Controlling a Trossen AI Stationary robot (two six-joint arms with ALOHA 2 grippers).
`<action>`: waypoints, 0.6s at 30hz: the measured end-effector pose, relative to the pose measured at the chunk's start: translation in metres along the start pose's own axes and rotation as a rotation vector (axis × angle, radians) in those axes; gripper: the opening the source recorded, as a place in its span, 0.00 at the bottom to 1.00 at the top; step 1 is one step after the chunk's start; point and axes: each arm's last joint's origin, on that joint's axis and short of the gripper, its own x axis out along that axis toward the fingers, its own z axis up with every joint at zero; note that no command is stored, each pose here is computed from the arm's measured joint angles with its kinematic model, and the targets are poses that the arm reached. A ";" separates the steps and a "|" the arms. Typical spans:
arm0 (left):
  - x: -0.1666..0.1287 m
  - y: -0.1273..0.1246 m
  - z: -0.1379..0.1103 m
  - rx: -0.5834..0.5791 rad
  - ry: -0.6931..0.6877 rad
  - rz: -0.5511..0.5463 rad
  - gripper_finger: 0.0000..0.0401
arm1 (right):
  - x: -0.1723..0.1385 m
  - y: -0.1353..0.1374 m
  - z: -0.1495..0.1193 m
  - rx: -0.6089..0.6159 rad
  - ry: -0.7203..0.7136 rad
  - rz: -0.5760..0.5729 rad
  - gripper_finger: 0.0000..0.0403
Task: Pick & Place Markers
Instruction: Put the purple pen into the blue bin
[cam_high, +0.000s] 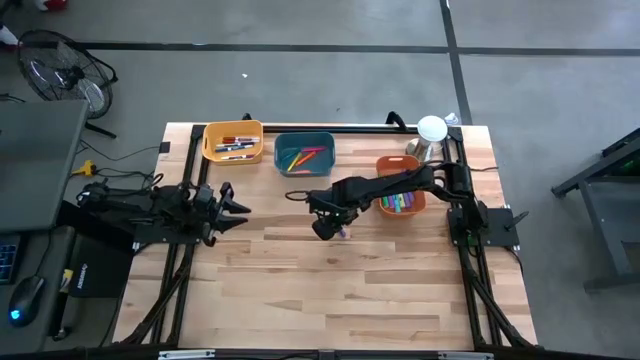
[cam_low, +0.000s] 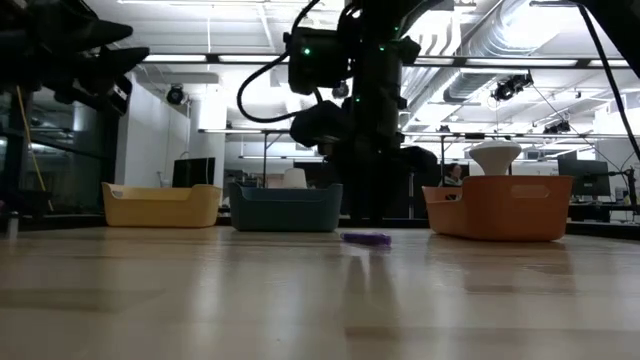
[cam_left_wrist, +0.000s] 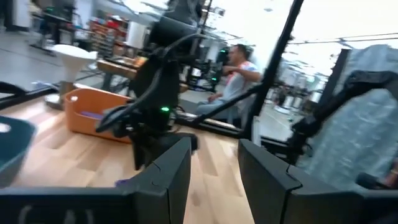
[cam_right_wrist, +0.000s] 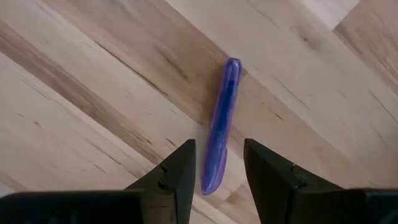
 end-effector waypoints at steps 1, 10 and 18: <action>0.000 0.000 0.000 0.000 -0.003 0.014 0.33 | 0.000 0.000 0.000 -0.006 -0.004 0.004 0.31; 0.000 0.001 0.000 0.001 -0.014 0.029 0.33 | 0.002 0.000 0.001 -0.046 -0.032 0.000 0.31; 0.000 0.000 0.005 0.011 -0.071 0.035 0.33 | 0.007 0.002 0.000 -0.065 -0.036 -0.004 0.31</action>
